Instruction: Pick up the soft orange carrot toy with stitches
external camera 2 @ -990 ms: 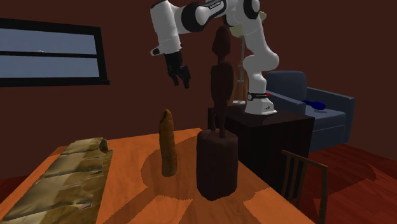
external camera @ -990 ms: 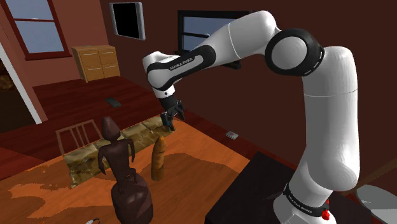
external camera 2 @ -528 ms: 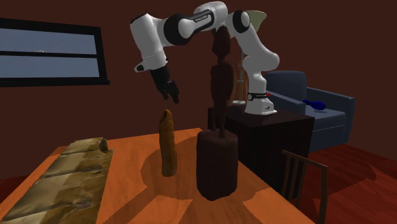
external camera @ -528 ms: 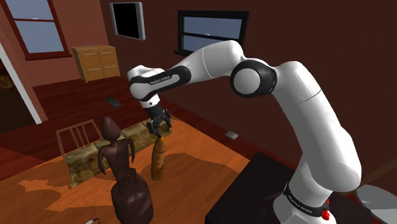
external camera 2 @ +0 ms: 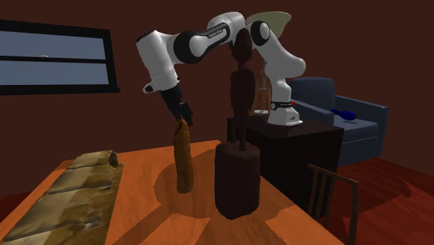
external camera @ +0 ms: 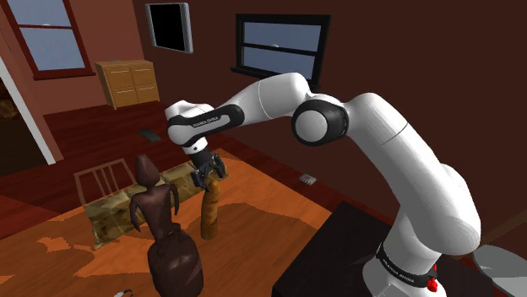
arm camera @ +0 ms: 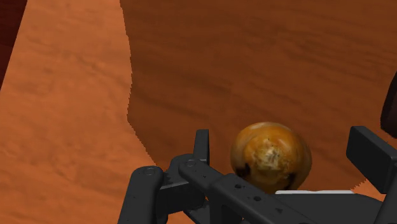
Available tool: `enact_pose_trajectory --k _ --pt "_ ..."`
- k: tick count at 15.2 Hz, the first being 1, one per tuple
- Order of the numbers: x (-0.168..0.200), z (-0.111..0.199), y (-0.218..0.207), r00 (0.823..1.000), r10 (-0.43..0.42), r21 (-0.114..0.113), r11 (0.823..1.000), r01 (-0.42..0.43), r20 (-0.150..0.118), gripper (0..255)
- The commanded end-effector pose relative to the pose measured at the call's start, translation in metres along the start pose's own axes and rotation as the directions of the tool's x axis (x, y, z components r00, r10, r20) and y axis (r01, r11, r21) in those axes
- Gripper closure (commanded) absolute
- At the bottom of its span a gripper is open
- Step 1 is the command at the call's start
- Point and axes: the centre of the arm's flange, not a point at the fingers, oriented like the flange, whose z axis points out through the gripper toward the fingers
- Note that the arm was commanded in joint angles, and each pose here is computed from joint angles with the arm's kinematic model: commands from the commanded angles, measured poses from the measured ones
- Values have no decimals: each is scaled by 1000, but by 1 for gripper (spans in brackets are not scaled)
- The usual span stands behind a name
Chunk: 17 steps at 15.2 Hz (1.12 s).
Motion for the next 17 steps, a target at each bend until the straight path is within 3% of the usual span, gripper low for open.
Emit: enact_pose_trajectory --k 1,3,4,13,17 --pt "6 12 -2 1000 0 0 1000 0 -1 0" --pt "6 12 -2 1000 0 0 1000 0 -1 0" --pt "7 12 -1 1000 0 0 1000 0 -1 255" --pt "6 12 -2 1000 0 0 1000 0 -1 255" --pt "-2 -7 0 1000 0 0 1000 0 -1 255"
